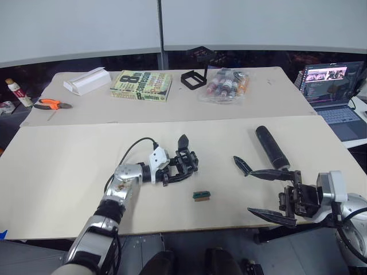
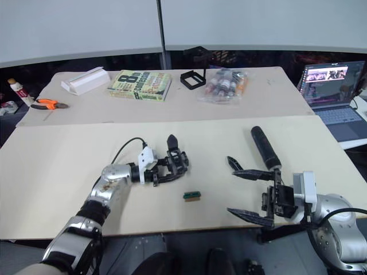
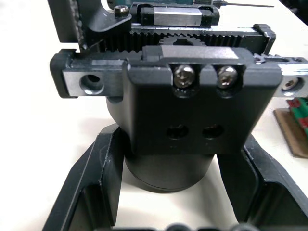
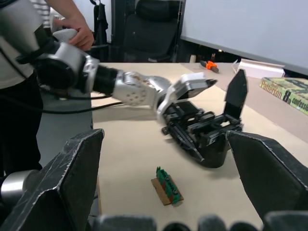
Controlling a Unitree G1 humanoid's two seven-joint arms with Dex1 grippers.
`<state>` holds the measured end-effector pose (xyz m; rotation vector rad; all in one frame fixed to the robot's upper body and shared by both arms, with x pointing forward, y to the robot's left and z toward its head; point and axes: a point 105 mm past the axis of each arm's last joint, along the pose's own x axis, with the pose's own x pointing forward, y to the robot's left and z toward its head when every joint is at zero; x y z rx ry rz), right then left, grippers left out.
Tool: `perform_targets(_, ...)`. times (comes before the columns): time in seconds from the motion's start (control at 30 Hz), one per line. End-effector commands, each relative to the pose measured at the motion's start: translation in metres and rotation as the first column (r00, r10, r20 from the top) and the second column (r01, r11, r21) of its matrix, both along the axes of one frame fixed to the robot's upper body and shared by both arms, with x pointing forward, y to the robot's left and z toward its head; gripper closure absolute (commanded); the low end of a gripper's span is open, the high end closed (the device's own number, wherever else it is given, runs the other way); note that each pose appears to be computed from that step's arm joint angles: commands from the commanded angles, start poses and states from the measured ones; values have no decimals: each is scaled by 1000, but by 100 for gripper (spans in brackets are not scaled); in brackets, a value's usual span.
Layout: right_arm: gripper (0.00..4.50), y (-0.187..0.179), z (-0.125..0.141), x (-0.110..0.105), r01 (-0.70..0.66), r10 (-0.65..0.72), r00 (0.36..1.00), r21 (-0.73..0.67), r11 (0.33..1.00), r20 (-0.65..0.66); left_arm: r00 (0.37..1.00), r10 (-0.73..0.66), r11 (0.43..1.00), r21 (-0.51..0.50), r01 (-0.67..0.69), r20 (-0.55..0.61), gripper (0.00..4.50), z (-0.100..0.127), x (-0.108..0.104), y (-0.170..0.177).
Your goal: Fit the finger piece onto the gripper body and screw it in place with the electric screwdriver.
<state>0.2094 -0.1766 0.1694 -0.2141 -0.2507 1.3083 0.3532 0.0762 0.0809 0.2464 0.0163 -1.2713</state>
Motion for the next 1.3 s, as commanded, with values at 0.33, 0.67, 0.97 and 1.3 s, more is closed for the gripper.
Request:
perform_targets(0.33, 0, -3, 11, -5, 19, -19, 999, 6, 1000, 28, 999, 24, 996, -84, -26, -31, 1, 5, 7, -4)
perform_targets(0.67, 0, -4, 9, -1, -2, 2, 1000, -2, 1000, 17, 995, 97, 995, -11, -98, -18, 1, 2, -27, 17)
perform_targets(0.97, 0, -1, 11, 3, -28, 28, 1000, -9, 1000, 11, 907, 420, 906, -52, -421, -24, 1, -6, -28, -8)
perform_targets(1.3, 0, 1, 12, 4, -32, 32, 999, -9, 999, 17, 876, 477, 877, -19, -480, -65, 1, -14, -21, -25)
